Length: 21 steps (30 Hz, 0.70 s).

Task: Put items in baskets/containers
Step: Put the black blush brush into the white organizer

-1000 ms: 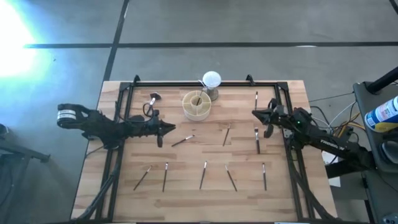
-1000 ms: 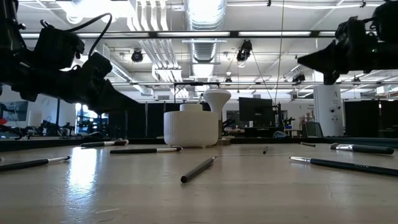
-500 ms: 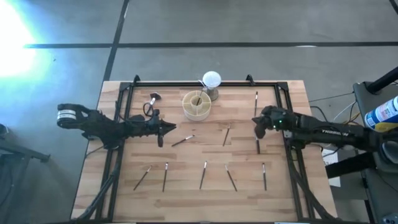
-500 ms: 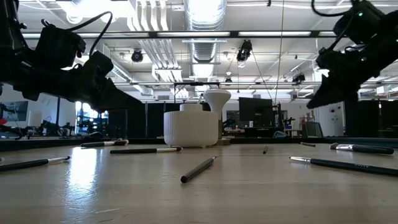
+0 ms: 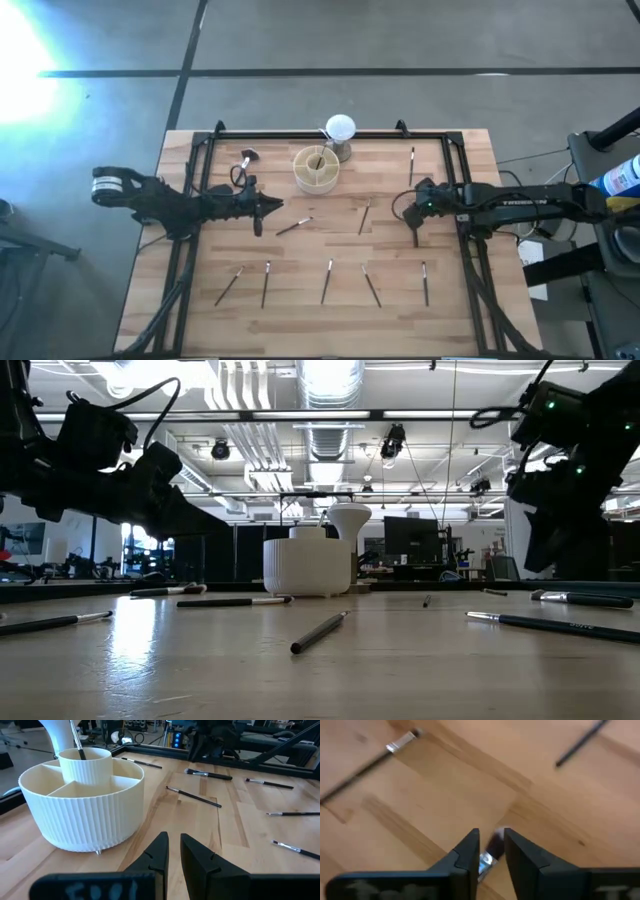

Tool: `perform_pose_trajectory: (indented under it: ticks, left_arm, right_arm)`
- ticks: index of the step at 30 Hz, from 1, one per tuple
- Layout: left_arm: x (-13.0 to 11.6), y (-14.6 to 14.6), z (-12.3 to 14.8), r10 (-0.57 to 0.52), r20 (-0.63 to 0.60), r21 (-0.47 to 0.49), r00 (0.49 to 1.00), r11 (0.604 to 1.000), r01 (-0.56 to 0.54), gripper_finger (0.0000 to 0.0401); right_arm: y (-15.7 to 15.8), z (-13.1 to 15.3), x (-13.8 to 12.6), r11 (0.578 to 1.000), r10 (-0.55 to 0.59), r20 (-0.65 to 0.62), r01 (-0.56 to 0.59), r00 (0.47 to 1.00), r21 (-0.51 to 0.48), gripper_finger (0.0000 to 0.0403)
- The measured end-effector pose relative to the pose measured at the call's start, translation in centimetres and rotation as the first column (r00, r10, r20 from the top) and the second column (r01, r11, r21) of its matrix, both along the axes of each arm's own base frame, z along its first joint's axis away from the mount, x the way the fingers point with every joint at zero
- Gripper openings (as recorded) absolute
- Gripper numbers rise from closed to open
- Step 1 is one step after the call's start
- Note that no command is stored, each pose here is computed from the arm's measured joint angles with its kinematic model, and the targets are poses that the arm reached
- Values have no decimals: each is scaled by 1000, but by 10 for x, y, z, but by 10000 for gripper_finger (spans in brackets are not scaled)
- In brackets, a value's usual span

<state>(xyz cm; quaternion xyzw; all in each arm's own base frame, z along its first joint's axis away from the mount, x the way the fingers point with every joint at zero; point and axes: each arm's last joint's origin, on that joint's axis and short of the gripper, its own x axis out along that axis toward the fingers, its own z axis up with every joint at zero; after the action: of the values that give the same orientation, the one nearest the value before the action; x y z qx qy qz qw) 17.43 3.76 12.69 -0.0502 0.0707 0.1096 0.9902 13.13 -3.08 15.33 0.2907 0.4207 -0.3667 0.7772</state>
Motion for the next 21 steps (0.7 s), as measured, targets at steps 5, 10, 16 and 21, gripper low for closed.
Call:
perform_pose_trajectory:
  ticks: [5, 10, 16, 21]
  left_arm:
    - [0, 0, 0, 0, -1, 3, 1000, 1000, 0, 43]
    - [0, 0, 0, -1, -1, 4, 1000, 1000, 1, 43]
    - [0, 0, 0, -1, -1, 3, 1000, 1000, 1, 43]
    - [0, 0, 0, 0, -1, 3, 1000, 1000, 0, 43]
  right_arm:
    - [-1, -10, 5, 998, -45, -75, 47, 996, 32, 138]
    - [-2, -20, 9, 996, -67, -133, 74, 989, 47, 163]
    - [-4, -26, 23, 998, -27, -87, 32, 996, 49, 159]
    - [-4, -32, 27, 998, -21, -130, 27, 991, 48, 126]
